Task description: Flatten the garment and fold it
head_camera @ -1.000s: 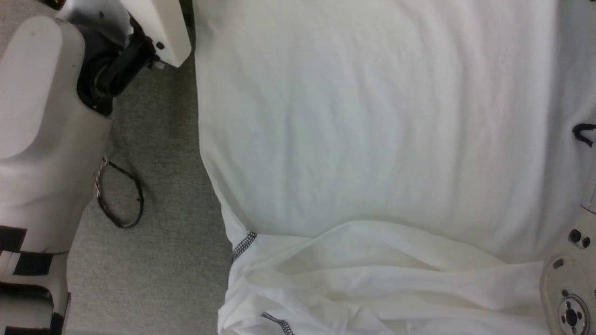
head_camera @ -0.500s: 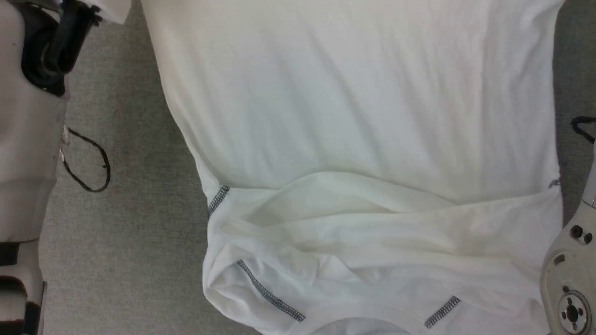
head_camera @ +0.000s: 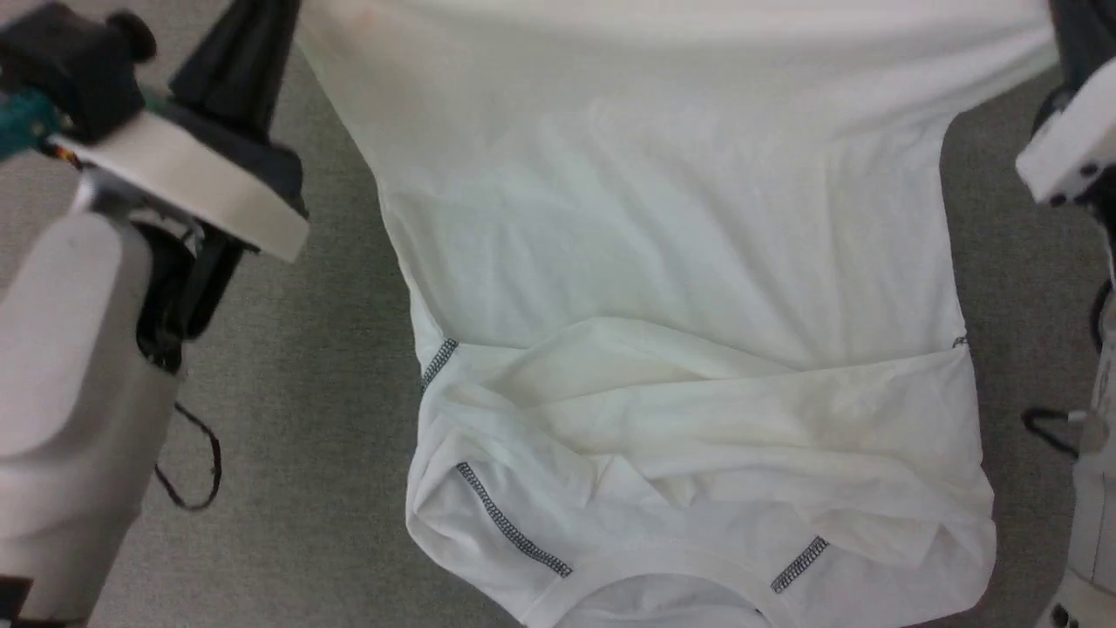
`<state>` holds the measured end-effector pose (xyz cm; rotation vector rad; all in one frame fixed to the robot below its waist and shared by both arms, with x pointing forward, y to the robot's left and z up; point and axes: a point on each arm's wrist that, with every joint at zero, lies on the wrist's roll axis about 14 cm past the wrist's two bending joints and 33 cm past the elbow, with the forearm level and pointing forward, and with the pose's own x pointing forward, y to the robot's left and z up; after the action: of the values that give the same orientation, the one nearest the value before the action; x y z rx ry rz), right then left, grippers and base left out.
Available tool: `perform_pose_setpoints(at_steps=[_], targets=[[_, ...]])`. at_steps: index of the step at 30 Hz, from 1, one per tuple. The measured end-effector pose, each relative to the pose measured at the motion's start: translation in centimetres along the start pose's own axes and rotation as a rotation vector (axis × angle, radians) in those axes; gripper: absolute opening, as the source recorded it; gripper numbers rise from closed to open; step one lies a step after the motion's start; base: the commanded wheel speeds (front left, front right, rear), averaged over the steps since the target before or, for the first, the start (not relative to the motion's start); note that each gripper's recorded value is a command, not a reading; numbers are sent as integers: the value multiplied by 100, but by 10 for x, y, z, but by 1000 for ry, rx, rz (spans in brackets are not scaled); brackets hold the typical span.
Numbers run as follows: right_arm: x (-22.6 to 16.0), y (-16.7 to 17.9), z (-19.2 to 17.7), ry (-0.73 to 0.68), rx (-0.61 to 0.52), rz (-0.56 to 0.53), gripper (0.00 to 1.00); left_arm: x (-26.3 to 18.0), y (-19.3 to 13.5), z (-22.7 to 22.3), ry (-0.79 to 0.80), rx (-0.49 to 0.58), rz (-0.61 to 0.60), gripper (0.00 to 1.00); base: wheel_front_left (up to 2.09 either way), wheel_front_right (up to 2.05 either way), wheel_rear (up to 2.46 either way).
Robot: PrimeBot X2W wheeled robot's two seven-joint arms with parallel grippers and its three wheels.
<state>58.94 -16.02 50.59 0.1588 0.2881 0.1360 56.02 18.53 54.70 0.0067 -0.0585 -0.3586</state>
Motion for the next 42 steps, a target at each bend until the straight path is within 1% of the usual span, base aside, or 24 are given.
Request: perform_pose_setpoints(at_steps=[5,11,15,19,23,29,33,36,37,38,39,40,41,42], targets=[[-51,5,-13,0,52,27,0,-56,-22,7,-20,-4,1,0,0,0,0],[-115,5,-11,-97,121,26,0,-128,-51,8,-8,-47,33,0,0,0,0],[-156,-12,-28,-94,166,-22,0,-168,-74,-1,22,-108,63,0,0,0,0],[-189,-22,-53,-67,249,-46,0,-194,-94,-9,48,-165,77,0,0,0,0],[-212,-26,-76,-36,309,-66,0,-212,-109,-22,91,-207,82,0,0,0,0],[-239,-26,-109,49,346,-87,0,-239,-125,-43,172,-277,97,0,0,0,0],[-249,-23,-126,104,345,-92,0,-254,-137,-62,255,-317,77,0,0,0,0],[-251,-19,-135,139,331,-87,0,-261,-140,-74,307,-314,69,0,0,0,0],[-252,-17,-137,148,329,-83,8,-263,-141,-78,322,-313,68,0,0,0,0],[-252,-16,-141,161,322,-83,20,-264,-143,-82,336,-313,67,0,0,0,0],[-253,-15,-145,177,311,-82,44,-264,-145,-86,354,-311,58,0,0,0,0],[-253,-13,-148,188,304,-79,100,-263,-146,-88,363,-311,52,7,0,0,0],[-254,-12,-151,198,305,-77,100,-261,-147,-89,364,-313,52,37,0,0,0],[-253,-11,-152,201,304,-74,100,-260,-148,-92,373,-314,47,48,0,0,0]])
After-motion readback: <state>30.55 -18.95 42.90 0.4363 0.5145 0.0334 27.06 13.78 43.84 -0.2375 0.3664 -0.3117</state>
